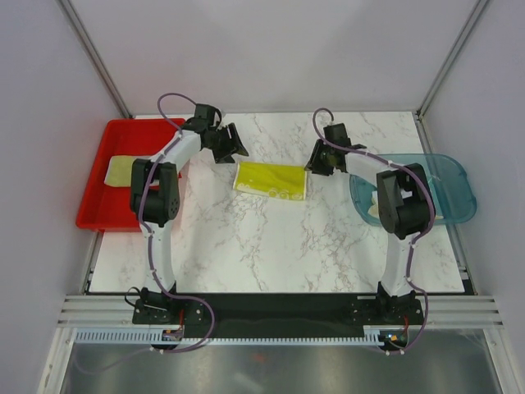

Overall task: Fold and stack the towels
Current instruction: Fold the towel

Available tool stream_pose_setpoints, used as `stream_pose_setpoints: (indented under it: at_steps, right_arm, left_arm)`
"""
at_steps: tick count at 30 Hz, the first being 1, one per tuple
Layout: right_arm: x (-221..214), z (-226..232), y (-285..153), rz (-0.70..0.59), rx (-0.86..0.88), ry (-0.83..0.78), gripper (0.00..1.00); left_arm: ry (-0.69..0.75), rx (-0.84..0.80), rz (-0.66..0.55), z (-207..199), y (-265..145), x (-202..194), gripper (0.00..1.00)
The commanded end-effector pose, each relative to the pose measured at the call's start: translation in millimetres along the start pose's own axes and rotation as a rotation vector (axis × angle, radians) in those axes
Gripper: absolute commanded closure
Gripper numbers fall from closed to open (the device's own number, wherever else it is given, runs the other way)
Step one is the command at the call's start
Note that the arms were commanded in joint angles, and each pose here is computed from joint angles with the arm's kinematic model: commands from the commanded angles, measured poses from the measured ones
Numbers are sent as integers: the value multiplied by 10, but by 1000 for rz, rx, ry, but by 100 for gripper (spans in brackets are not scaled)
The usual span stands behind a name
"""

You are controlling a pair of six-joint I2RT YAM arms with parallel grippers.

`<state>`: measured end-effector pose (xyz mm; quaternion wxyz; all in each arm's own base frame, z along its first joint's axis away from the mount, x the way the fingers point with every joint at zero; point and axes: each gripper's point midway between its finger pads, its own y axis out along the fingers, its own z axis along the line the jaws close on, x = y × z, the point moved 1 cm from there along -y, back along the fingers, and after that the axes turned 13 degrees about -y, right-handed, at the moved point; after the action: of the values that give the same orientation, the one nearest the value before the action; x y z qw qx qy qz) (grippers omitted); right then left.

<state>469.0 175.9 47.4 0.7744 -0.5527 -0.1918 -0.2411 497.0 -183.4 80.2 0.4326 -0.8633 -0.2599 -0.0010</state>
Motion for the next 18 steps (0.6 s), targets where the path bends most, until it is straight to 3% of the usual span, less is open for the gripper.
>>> stream_pose_setpoints:
  at_steps: [1,9,18]
  right_arm:
    - [336,138,-372,-116,33,-11,59]
    - [63,230,-615,-68,131,-65,59]
    - [-302,251,-513,-12,221,-45,59]
  left_arm:
    - [86,-118,-72,-449,-432,195,32]
    - [100,-162,-13,-472,-533,-14,32]
    - [56,-233,133,-357,-170,-350,42]
